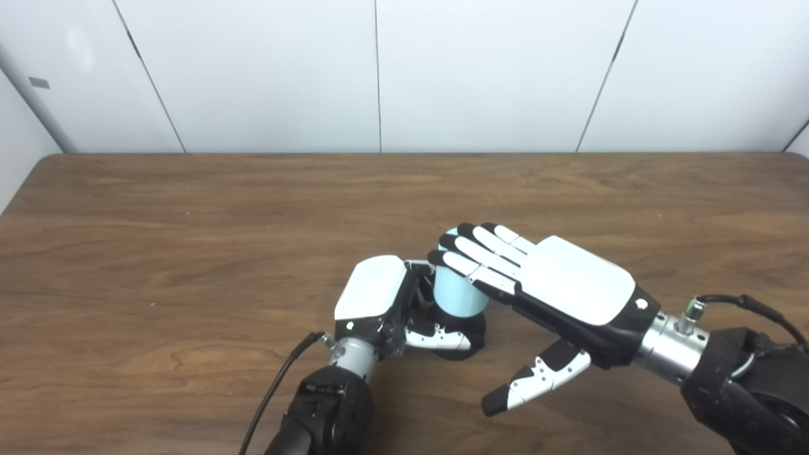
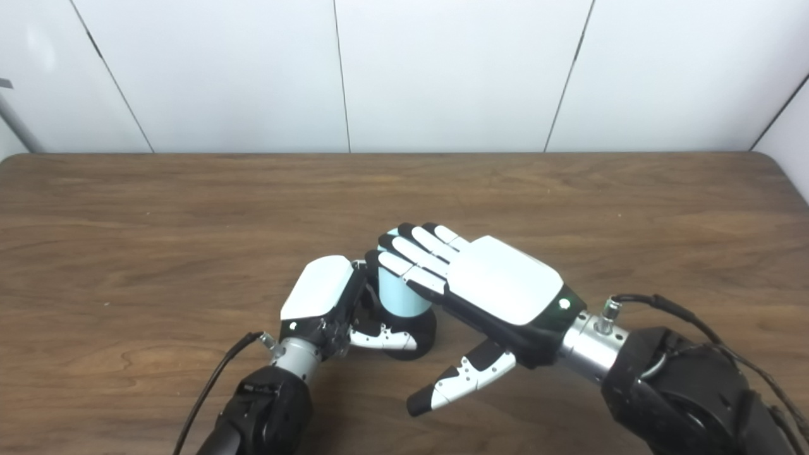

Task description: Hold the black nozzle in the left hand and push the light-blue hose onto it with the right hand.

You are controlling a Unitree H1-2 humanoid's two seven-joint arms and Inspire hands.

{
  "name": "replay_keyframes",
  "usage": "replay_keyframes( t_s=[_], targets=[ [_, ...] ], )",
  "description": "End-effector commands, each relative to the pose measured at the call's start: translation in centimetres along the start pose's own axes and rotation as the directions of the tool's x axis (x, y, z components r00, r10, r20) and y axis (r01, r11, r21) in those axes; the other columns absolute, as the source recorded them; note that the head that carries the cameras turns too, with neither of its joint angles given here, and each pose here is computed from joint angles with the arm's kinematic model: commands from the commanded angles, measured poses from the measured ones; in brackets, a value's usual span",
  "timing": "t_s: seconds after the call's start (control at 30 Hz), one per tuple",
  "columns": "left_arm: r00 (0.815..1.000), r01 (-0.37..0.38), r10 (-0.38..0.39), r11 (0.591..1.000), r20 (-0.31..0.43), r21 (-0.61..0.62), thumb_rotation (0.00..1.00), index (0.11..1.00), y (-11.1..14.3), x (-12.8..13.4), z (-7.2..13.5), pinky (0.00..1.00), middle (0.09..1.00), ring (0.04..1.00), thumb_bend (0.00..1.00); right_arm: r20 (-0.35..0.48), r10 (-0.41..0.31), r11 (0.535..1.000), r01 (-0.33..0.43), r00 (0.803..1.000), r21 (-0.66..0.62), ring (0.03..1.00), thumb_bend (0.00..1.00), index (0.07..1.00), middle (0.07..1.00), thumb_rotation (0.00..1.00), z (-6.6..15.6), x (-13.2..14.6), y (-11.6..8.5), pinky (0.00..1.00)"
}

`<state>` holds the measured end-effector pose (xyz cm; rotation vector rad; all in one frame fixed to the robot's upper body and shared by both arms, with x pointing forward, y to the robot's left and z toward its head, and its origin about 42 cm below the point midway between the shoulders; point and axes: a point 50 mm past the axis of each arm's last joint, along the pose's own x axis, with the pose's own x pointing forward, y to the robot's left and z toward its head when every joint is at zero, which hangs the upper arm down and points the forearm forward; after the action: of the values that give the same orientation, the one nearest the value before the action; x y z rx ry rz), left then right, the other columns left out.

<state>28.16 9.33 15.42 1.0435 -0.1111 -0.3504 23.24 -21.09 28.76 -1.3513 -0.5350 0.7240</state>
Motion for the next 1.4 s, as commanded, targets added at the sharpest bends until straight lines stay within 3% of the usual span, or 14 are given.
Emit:
replay_keyframes(
  t_s=[0.0, 0.47, 1.37],
  targets=[
    [0.987, 0.147, -0.147, 0.989, -0.064, -0.002, 0.00, 0.471, -2.6, -1.0, -1.1, 0.50, 0.525, 0.490, 0.50, -0.031, 0.181, 0.983, -0.180, 0.983, 0.031, 1.000, 0.71, 0.962, 1.000, 0.89, -1.1, -0.4, 2.3, 1.00],
    [0.985, 0.159, -0.158, 0.987, -0.069, 0.006, 0.00, 0.469, -2.6, -1.0, -1.0, 0.50, 0.531, 0.505, 0.50, -0.039, 0.204, 0.976, -0.200, 0.978, 0.081, 1.000, 0.70, 0.955, 0.985, 0.91, -1.3, -0.2, 2.8, 1.00],
    [0.984, 0.167, -0.166, 0.986, -0.065, 0.013, 0.00, 0.457, -2.8, -1.3, -1.0, 0.50, 0.533, 0.510, 0.50, -0.039, 0.179, 0.979, -0.174, 0.983, 0.110, 0.989, 0.67, 0.958, 0.976, 0.90, -1.6, 0.9, 2.8, 0.98]
  ],
)
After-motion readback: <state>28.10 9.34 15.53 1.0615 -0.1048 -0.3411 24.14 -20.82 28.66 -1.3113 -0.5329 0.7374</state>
